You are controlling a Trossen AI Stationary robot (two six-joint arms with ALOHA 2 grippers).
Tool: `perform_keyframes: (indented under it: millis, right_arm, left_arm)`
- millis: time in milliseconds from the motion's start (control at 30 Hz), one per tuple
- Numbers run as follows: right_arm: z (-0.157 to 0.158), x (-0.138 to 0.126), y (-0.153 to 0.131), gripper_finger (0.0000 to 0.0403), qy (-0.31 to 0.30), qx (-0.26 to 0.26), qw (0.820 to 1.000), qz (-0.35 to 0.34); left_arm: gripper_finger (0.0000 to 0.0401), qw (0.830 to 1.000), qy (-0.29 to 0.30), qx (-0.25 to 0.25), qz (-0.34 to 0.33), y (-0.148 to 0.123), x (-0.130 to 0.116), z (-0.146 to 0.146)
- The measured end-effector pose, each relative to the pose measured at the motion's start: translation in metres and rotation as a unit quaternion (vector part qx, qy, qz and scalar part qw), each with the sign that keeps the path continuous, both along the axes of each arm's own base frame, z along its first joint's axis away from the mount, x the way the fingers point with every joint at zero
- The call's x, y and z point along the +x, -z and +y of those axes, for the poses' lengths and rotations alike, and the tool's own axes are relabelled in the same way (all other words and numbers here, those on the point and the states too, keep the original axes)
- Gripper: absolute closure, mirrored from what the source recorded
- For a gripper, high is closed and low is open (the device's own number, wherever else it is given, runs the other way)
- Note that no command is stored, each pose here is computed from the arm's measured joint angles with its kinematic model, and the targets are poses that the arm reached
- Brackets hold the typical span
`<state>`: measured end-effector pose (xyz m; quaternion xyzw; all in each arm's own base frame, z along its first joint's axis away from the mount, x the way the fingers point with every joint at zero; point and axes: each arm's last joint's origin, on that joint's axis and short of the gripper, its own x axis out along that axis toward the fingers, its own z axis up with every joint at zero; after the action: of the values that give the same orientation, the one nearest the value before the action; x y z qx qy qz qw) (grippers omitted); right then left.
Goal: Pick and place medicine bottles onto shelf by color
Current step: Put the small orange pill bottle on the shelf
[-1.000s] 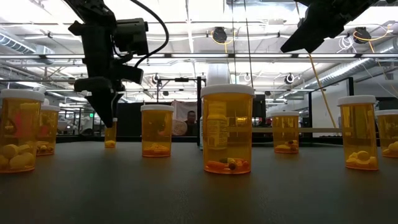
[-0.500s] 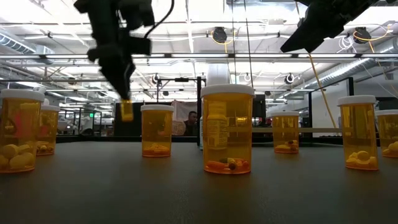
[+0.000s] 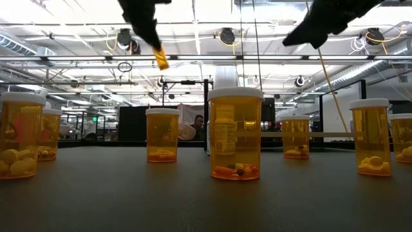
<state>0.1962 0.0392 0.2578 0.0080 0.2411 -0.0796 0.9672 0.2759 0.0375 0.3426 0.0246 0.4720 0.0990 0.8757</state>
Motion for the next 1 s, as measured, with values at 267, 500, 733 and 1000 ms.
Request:
perform_keyframes:
  millis: [267,500,733,1000]
  right_arm:
    - [0.001,0.007,0.001,0.0403,0.002,0.019,0.994,-0.111]
    - [0.009,0.036,0.006,0.0367,0.002,0.008,0.990,-0.137]
    - [0.010,0.062,0.017,0.0285,0.000,-0.032,0.995,-0.098]
    - [0.009,0.075,0.031,0.0207,-0.002,-0.050,0.995,-0.081]
  left_arm:
    - [0.0270,0.998,0.024,0.010,-0.055,-0.022,0.008,-0.009]
    - [0.0270,0.995,0.064,0.011,-0.078,-0.008,0.038,-0.031]
    - [0.0270,0.987,0.111,0.022,-0.110,0.011,0.072,-0.060]
    - [0.0270,0.987,0.125,0.033,-0.100,0.034,0.093,-0.071]
